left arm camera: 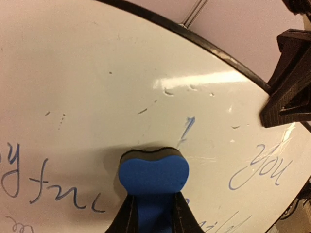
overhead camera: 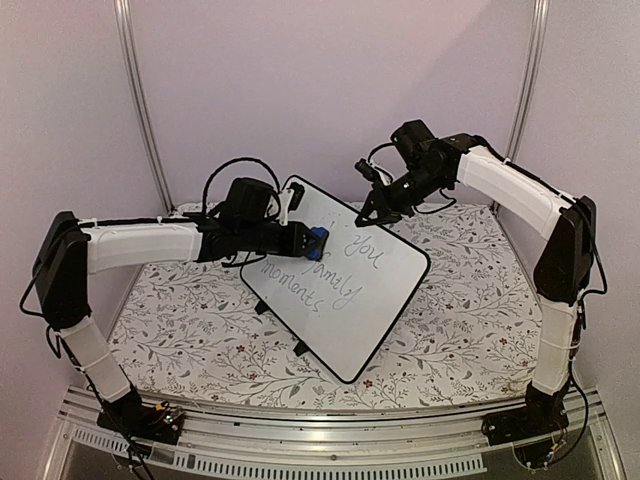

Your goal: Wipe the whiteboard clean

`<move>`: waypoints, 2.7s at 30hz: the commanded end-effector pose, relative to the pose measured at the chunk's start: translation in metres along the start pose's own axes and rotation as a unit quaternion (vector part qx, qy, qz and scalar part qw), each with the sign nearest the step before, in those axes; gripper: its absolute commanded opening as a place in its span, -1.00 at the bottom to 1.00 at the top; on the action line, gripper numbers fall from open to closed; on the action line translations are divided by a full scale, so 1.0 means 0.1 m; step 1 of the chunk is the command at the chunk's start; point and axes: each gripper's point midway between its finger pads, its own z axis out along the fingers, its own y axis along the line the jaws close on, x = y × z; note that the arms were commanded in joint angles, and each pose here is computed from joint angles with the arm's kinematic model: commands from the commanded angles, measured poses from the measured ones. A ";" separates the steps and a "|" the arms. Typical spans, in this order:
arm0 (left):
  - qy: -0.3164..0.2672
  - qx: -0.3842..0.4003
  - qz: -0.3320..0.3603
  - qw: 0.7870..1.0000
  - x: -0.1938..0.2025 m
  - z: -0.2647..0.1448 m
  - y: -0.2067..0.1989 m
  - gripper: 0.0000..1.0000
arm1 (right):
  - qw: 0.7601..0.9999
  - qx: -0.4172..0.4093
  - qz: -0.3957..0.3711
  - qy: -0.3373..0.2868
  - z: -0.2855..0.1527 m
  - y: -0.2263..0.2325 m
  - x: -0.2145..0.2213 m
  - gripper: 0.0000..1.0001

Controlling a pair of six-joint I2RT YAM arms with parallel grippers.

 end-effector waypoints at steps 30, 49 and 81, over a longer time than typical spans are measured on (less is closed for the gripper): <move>0.043 -0.009 0.028 0.999 -0.09 0.33 -0.12 -1.00 | 0.996 -0.022 -0.079 0.020 0.10 0.32 0.14 -1.00; 0.093 -0.015 -0.011 0.995 0.76 0.05 0.05 -1.00 | 0.996 -0.018 -0.079 0.019 0.09 0.32 0.14 -1.00; 0.112 0.032 0.022 0.993 0.88 0.32 -0.54 -1.00 | 0.997 -0.014 -0.080 0.019 0.09 0.31 0.14 -1.00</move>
